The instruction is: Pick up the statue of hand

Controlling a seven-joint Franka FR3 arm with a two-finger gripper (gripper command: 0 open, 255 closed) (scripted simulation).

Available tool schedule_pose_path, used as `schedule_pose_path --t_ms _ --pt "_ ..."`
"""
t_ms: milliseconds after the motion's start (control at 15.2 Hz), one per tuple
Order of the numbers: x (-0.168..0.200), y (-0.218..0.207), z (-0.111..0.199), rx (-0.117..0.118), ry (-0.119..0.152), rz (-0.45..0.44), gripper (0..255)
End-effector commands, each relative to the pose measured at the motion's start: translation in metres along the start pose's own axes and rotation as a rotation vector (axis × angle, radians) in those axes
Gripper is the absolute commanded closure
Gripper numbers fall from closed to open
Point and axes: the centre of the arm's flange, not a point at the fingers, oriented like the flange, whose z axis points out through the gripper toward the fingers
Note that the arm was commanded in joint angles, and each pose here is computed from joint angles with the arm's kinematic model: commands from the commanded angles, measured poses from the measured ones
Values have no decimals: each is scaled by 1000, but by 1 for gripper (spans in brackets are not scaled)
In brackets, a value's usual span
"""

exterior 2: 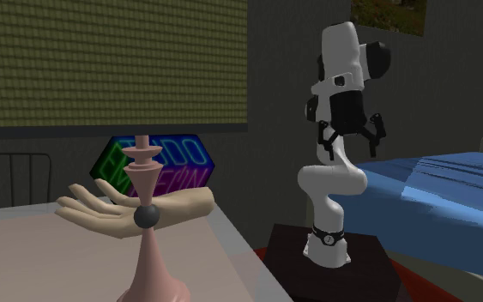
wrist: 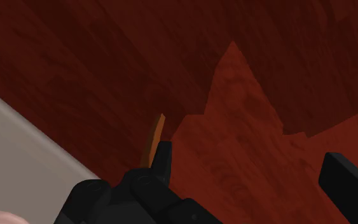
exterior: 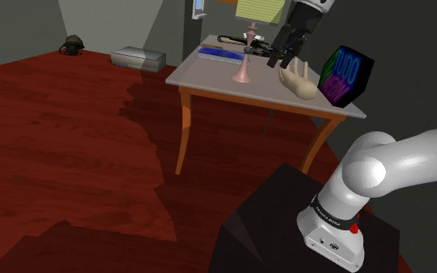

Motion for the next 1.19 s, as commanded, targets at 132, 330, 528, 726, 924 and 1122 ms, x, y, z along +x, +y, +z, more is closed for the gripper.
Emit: schedule_pose_path --t_ms 132,330,528,726,924,1122 --pt "7 25 3 -4 2 0 0" --pt "18 61 7 -10 6 1 0" --pt "28 98 11 -16 10 1 0" --pt "39 135 14 -22 14 1 0" --pt "50 172 17 -28 17 2 0" --pt "60 209 20 -34 21 2 0"
